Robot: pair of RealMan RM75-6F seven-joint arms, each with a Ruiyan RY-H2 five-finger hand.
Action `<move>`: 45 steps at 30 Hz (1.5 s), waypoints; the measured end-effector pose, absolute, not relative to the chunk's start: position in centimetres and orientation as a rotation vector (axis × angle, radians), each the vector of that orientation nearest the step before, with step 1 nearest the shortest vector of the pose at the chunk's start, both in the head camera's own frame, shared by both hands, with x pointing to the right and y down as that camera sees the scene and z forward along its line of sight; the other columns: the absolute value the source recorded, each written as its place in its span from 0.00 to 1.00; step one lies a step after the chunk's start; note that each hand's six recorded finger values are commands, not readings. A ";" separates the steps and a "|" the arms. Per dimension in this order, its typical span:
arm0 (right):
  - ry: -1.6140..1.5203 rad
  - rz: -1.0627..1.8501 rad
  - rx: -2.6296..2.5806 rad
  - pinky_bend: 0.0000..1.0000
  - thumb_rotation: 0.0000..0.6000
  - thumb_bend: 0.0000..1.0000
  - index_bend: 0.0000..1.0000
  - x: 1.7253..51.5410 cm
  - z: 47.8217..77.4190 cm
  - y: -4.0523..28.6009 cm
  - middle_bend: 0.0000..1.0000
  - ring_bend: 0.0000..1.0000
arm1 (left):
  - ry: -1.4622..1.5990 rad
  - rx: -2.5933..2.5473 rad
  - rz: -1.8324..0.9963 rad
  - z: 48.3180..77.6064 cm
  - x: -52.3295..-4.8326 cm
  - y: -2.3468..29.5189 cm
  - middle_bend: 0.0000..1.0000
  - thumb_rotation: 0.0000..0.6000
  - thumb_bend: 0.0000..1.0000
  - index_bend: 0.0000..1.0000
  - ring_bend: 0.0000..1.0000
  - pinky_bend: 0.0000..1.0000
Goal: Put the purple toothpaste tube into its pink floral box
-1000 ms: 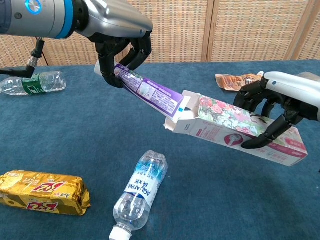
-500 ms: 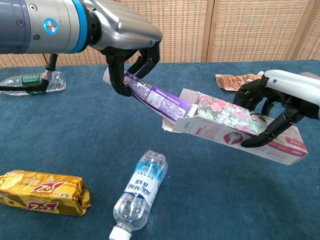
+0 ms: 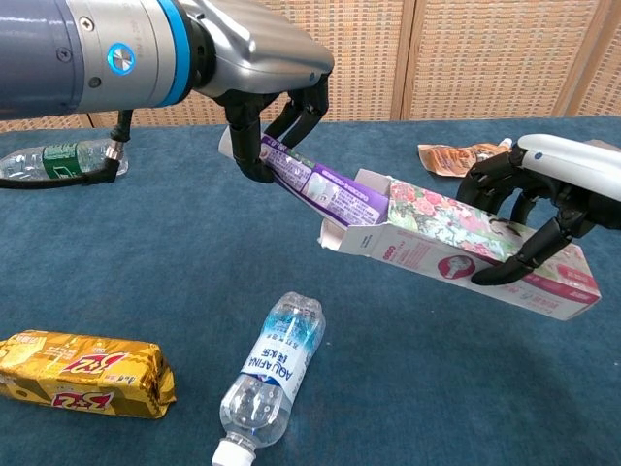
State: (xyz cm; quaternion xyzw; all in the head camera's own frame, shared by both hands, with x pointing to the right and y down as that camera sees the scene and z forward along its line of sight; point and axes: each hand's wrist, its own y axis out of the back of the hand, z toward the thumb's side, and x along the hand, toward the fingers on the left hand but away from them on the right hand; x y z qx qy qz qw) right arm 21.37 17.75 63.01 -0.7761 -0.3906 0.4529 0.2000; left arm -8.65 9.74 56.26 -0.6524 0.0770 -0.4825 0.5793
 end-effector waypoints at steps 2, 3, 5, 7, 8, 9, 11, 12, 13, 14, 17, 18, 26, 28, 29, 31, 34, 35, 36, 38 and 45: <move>-1.094 1.268 -2.169 0.46 1.00 0.01 0.62 21.4 63.0 17.7 0.57 0.39 | 0.194 -1.515 -1.125 56.1 -8.6 9.6 0.75 1.00 0.37 0.86 0.67 0.64; -1.094 1.269 -2.169 0.46 1.00 0.01 0.62 21.5 63.0 17.8 0.57 0.39 | 0.201 -1.514 -1.123 56.0 -8.6 9.6 0.75 1.00 0.37 0.86 0.67 0.64; -1.095 1.269 -2.171 0.46 1.00 0.01 0.62 21.5 63.0 17.8 0.57 0.39 | 0.211 -1.516 -1.122 56.0 -8.6 9.6 0.75 1.00 0.37 0.86 0.68 0.65; -1.095 1.270 -2.172 0.46 1.00 0.01 0.62 21.5 63.1 17.8 0.57 0.39 | 0.217 -1.519 -1.120 56.0 -8.5 9.6 0.75 1.00 0.37 0.86 0.68 0.65; -1.095 1.270 -2.173 0.46 1.00 0.01 0.62 21.4 63.1 17.8 0.57 0.39 | 0.219 -1.519 -1.119 56.0 -8.5 9.7 0.75 1.00 0.38 0.86 0.68 0.65; -1.095 1.270 -2.173 0.46 1.00 0.01 0.62 21.4 63.1 17.8 0.57 0.39 | 0.221 -1.521 -1.118 56.0 -8.5 9.7 0.75 1.00 0.38 0.86 0.68 0.65; -1.094 1.271 -2.175 0.46 1.00 0.01 0.62 21.4 63.1 17.8 0.57 0.39 | 0.224 -1.529 -1.116 56.1 -8.4 9.9 0.75 1.00 0.38 0.86 0.68 0.65; -1.094 1.272 -2.175 0.46 1.00 0.01 0.62 21.4 63.2 17.8 0.57 0.39 | 0.225 -1.532 -1.116 56.1 -8.3 9.9 0.75 1.00 0.38 0.86 0.68 0.65; -1.096 1.271 -2.175 0.46 1.00 0.01 0.62 21.4 63.2 17.8 0.57 0.39 | 0.226 -1.535 -1.115 56.1 -8.3 10.0 0.75 1.00 0.38 0.86 0.68 0.65; -1.097 1.270 -2.175 0.46 1.00 0.01 0.62 21.4 63.1 17.8 0.57 0.39 | 0.226 -1.539 -1.115 56.1 -8.2 10.1 0.75 1.00 0.38 0.86 0.68 0.66; -1.099 1.269 -2.177 0.46 1.00 0.01 0.62 21.4 63.1 17.8 0.57 0.39 | 0.227 -1.549 -1.115 56.2 -8.1 10.3 0.75 1.00 0.38 0.86 0.69 0.66; -1.100 1.269 -2.177 0.46 1.00 0.01 0.62 21.4 63.2 17.8 0.57 0.39 | 0.227 -1.551 -1.113 56.2 -8.0 10.4 0.75 1.00 0.38 0.86 0.69 0.66; -1.115 1.266 -2.184 0.47 1.00 0.01 0.62 21.3 63.1 17.7 0.57 0.39 | 0.250 -1.553 -1.084 56.0 -7.3 10.8 0.76 1.00 0.38 0.87 0.69 0.66; -1.122 1.265 -2.188 0.47 1.00 0.01 0.62 21.3 63.0 17.6 0.57 0.39 | 0.259 -1.552 -1.072 55.9 -7.0 10.9 0.76 1.00 0.38 0.87 0.69 0.66; -1.127 1.264 -2.191 0.47 1.00 0.01 0.62 21.3 63.0 17.6 0.57 0.39 | 0.262 -1.551 -1.066 55.9 -7.0 11.0 0.76 1.00 0.38 0.87 0.69 0.66; -1.142 1.262 -2.203 0.47 1.00 0.01 0.62 21.3 62.9 17.5 0.57 0.39 | 0.265 -1.548 -1.055 56.0 -6.8 11.1 0.76 1.00 0.38 0.87 0.69 0.66; -1.169 1.258 -2.220 0.47 1.00 0.01 0.62 21.3 62.8 17.4 0.57 0.39 | 0.269 -1.538 -1.036 56.0 -6.6 11.3 0.76 1.00 0.38 0.87 0.69 0.66; -1.175 1.257 -2.224 0.47 1.00 0.01 0.62 21.4 62.7 17.3 0.57 0.39 | 0.271 -1.535 -1.027 56.0 -6.4 11.3 0.76 1.00 0.38 0.87 0.69 0.66; -1.180 1.257 -2.227 0.47 1.00 0.01 0.62 21.4 62.7 17.3 0.57 0.39 | 0.273 -1.533 -1.019 56.0 -6.4 11.4 0.76 1.00 0.38 0.87 0.69 0.66; -1.188 1.258 -2.232 0.47 1.00 0.01 0.62 21.5 62.7 17.2 0.57 0.39 | 0.279 -1.526 -0.998 55.9 -6.1 11.5 0.76 1.00 0.38 0.87 0.69 0.66; -1.194 1.239 -2.237 0.47 1.00 0.01 0.62 21.3 62.3 17.1 0.57 0.39 | 0.309 -1.511 -0.926 55.8 -5.3 11.9 0.73 1.00 0.38 0.87 0.67 0.66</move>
